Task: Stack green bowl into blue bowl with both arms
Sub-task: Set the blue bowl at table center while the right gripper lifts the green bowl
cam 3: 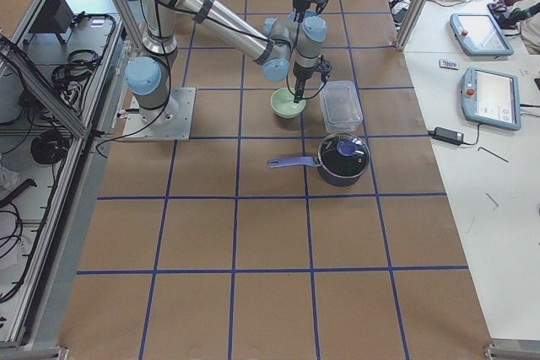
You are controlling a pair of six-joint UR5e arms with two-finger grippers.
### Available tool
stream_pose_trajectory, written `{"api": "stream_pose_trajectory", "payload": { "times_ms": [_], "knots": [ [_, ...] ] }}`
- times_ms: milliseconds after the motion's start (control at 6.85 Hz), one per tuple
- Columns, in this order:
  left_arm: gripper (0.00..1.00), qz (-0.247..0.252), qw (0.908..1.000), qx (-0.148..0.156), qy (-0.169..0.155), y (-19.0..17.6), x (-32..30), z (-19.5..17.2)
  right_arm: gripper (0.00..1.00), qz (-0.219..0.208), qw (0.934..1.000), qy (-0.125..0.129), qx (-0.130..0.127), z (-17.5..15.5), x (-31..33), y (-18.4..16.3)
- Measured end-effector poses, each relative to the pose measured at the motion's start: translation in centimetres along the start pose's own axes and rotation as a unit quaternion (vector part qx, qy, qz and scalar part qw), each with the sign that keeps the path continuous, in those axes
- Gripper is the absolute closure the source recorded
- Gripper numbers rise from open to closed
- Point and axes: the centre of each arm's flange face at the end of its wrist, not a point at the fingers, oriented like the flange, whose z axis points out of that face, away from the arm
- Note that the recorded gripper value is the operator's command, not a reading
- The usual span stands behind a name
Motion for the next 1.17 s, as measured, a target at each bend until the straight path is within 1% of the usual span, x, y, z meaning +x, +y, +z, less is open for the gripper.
{"api": "stream_pose_trajectory", "payload": {
  "times_ms": [146, 584, 730, 876, 1169],
  "knots": [
    [1.00, 0.019, 0.9998, 0.002, 0.002, 0.1, 2.4, 1.1, 1.00, 0.000, 1.0000, 0.000, -0.002, 0.2, 0.0, -0.1],
    [1.00, 0.045, 0.9990, 0.008, 0.004, 0.7, 5.7, 2.1, 1.00, 0.000, 1.0000, -0.001, 0.004, -0.4, 0.1, -0.2],
    [0.95, 0.055, 0.9984, 0.011, 0.004, 1.0, 6.4, 1.9, 1.00, 0.001, 1.0000, -0.001, 0.009, -1.0, 0.1, -0.4],
    [0.01, 0.062, 0.9980, 0.012, 0.004, 1.2, 6.9, 2.0, 1.00, 0.001, 0.9999, 0.000, 0.016, -1.8, 0.1, -0.6],
    [0.00, 0.062, 0.9979, 0.018, 0.004, 1.3, 7.1, 1.7, 1.00, 0.002, 0.9995, 0.002, 0.031, -3.5, 0.2, -0.7]
  ]
}}
